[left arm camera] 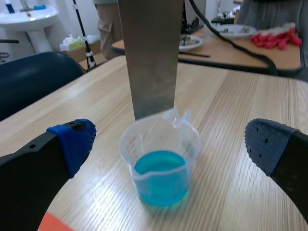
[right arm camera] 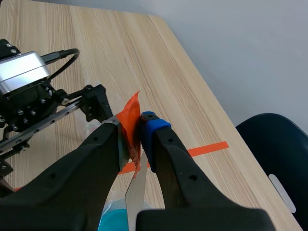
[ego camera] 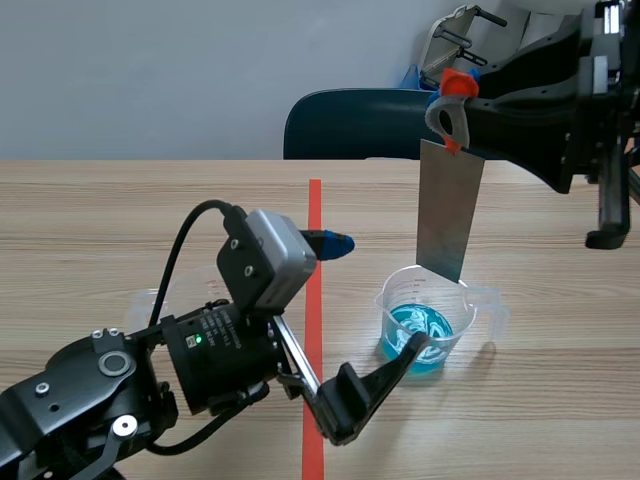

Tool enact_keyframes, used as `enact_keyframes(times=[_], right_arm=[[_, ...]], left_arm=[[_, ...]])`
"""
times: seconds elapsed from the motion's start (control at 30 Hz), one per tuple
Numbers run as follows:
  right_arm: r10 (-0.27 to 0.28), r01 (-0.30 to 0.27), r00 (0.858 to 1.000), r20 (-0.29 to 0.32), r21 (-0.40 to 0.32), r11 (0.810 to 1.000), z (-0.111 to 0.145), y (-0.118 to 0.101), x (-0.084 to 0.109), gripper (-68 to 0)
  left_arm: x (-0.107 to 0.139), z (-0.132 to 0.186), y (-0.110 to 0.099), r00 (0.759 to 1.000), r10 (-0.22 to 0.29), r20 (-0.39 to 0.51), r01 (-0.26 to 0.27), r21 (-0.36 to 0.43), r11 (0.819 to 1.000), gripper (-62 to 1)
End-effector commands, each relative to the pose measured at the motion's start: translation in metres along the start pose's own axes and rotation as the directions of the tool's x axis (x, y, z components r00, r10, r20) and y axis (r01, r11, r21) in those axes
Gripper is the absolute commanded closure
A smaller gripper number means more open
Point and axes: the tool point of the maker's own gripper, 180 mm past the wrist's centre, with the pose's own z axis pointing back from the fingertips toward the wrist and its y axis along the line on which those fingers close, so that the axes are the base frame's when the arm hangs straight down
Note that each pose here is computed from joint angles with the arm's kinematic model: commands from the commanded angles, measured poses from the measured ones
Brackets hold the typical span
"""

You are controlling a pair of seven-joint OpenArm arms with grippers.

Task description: Do the redox reaction experiment

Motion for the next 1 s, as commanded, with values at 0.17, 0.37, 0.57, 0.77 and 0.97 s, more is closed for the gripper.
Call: enact_keyframes(times=[0.17,0.37,0.57,0.77,0.97], right_arm=[[0.021,-0.021,1.0,0.023,0.004,1.0,0.001,-0.003,0.01,-0.6],[0.021,-0.021,1.0,0.023,0.004,1.0,0.001,-0.003,0.01,-0.6],[0.021,-0.021,1.0,0.023,0.004,1.0,0.001,-0.003,0.01,-0.6],[0.021,-0.021,1.0,0.023,0.004,1.0,0.001,-0.003,0.01,-0.6],[0.021,-0.021,1.0,0.023,0.004,1.0,0.001,-0.003,0.01,-0.6]], left_arm=[[-0.009,0.025,-0.005,1.0,0.012,-0.019,-0.012,-0.007,1.0,-62.3],[-0.012,0.052,-0.003,0.999,-0.024,-0.024,0.024,-0.001,1.0,-62.3],[-0.004,0.071,-0.002,0.998,-0.048,-0.046,0.048,0.006,0.999,-62.3],[0.003,0.091,-0.01,0.996,-0.049,-0.073,0.049,0.006,0.999,-62.3],[0.005,0.099,-0.016,0.997,-0.028,-0.068,0.03,0.016,0.999,-62.3]])
